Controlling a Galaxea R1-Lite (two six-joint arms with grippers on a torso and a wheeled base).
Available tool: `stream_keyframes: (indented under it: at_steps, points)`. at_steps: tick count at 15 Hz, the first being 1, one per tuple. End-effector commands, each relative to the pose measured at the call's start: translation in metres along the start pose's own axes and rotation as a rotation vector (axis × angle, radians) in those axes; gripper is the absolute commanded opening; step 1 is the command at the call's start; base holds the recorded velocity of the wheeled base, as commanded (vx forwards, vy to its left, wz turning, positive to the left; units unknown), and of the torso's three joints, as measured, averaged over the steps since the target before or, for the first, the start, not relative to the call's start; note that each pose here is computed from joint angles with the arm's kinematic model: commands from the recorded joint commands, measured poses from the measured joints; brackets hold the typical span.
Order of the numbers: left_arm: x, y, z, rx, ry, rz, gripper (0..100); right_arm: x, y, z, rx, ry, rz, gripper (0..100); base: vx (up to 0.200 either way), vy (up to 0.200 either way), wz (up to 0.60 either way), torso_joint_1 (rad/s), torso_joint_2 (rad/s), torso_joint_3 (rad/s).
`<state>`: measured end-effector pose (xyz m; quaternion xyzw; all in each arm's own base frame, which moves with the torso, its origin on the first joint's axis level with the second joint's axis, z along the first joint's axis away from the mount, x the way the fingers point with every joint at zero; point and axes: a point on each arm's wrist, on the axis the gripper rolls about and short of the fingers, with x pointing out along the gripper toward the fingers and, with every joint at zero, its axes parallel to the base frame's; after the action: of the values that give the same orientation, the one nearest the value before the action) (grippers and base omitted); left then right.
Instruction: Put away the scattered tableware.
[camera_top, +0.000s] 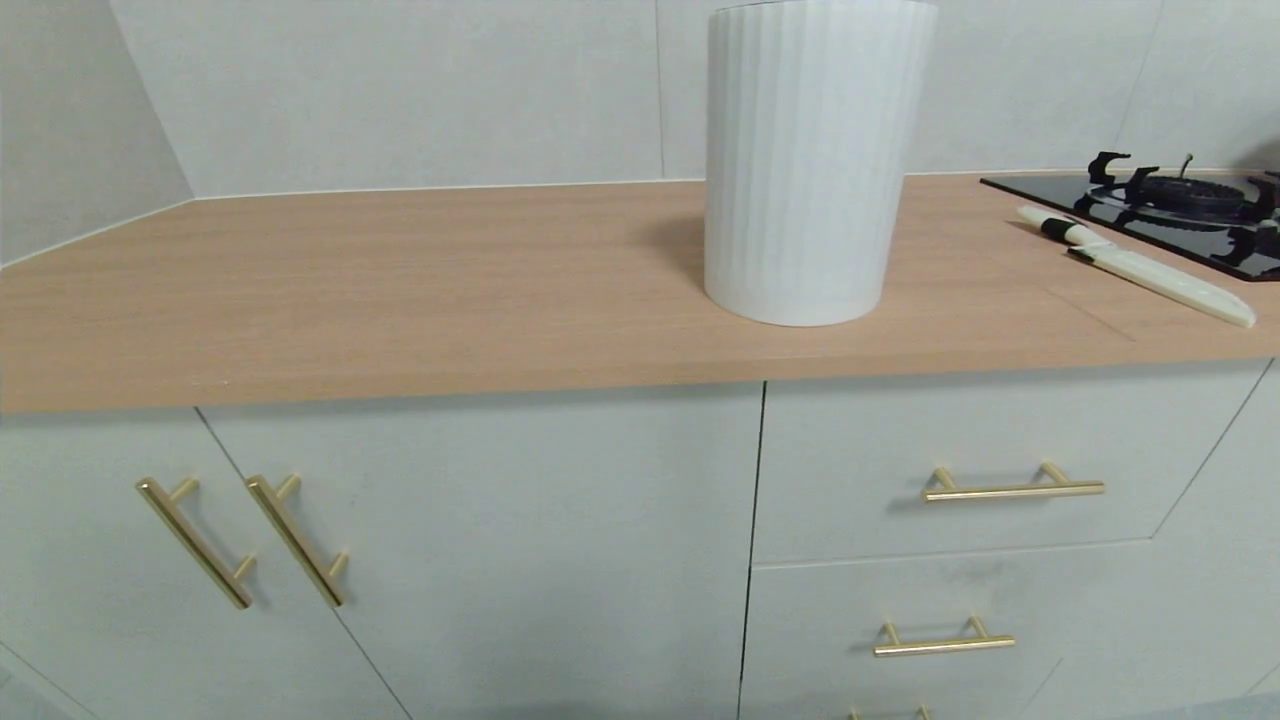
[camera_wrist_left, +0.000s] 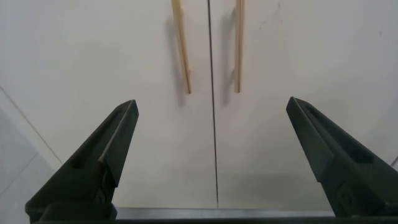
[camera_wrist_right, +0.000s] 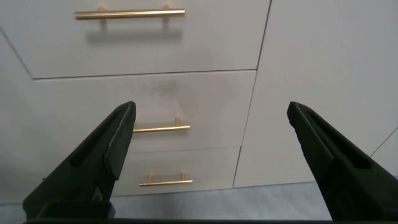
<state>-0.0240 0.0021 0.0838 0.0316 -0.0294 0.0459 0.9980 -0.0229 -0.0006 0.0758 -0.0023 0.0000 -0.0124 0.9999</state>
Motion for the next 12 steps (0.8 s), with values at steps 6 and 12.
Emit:
stream_keyframes:
  at_steps: [6,12]
  points:
    - [0.0,0.0,0.0002,0.0,-0.001,0.001,100,0.0001,0.0,0.0,-0.001,0.002,0.0,100,0.0,-0.067,0.0,-0.001,0.0,0.001]
    - [0.0,0.0,0.0002,0.0,-0.001,0.001,100,0.0001,0.0,0.0,-0.001,0.002,0.0,100,0.0,0.0,0.0,0.0,0.0,0.0]
